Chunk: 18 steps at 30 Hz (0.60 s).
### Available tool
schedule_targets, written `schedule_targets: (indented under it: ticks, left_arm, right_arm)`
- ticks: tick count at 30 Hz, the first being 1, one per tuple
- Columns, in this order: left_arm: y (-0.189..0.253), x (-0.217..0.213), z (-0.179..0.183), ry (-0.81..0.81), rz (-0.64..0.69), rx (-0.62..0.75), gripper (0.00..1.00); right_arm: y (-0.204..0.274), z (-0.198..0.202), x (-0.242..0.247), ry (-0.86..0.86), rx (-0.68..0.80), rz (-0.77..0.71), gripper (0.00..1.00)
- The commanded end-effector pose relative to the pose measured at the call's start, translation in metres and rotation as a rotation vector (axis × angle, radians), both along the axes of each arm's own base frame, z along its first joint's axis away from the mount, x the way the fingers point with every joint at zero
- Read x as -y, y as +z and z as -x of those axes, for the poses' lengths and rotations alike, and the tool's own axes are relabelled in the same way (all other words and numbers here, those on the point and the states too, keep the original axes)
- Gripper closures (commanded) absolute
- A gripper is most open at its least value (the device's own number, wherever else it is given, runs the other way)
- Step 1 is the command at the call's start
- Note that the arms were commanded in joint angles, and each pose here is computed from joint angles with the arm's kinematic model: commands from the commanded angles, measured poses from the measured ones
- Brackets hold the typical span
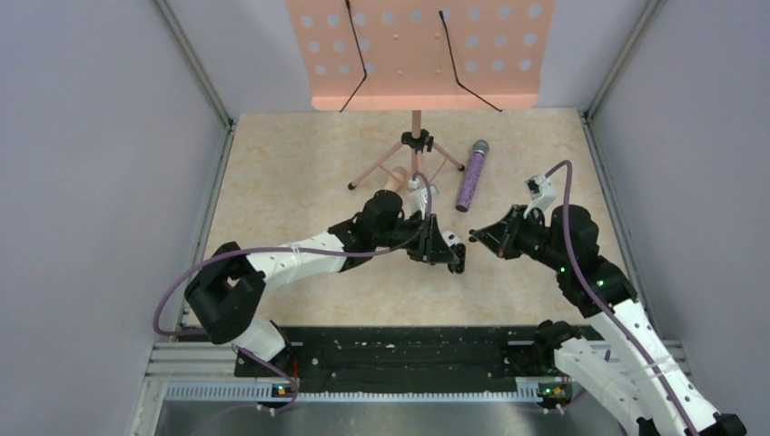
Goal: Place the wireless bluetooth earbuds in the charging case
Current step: Insert the right earbud into the right side groove of the charging case.
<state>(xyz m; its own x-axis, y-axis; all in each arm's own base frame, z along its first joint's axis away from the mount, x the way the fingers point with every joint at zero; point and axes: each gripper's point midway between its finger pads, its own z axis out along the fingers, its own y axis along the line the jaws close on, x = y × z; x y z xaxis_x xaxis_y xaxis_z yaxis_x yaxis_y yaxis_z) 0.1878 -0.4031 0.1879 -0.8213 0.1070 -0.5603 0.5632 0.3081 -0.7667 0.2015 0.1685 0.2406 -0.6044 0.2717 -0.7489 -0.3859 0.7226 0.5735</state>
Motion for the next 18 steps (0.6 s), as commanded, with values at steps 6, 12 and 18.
schedule_targets:
  ticks: [6, 12, 18]
  left_arm:
    - [0.024, 0.003, 0.002, 0.07, 0.136, -0.145, 1.0]
    - [0.027, 0.007, -0.001, 0.06, 0.147, -0.194, 1.0]
    - [0.028, 0.006, -0.004, 0.07, 0.164, -0.208, 1.0]
  right_arm:
    - [0.025, -0.002, -0.001, -0.016, 0.027, -0.026, 1.0]
    - [0.006, -0.001, -0.008, -0.006, -0.031, -0.011, 1.0]
    - [-0.016, 0.001, -0.01, -0.003, -0.093, 0.025, 1.0]
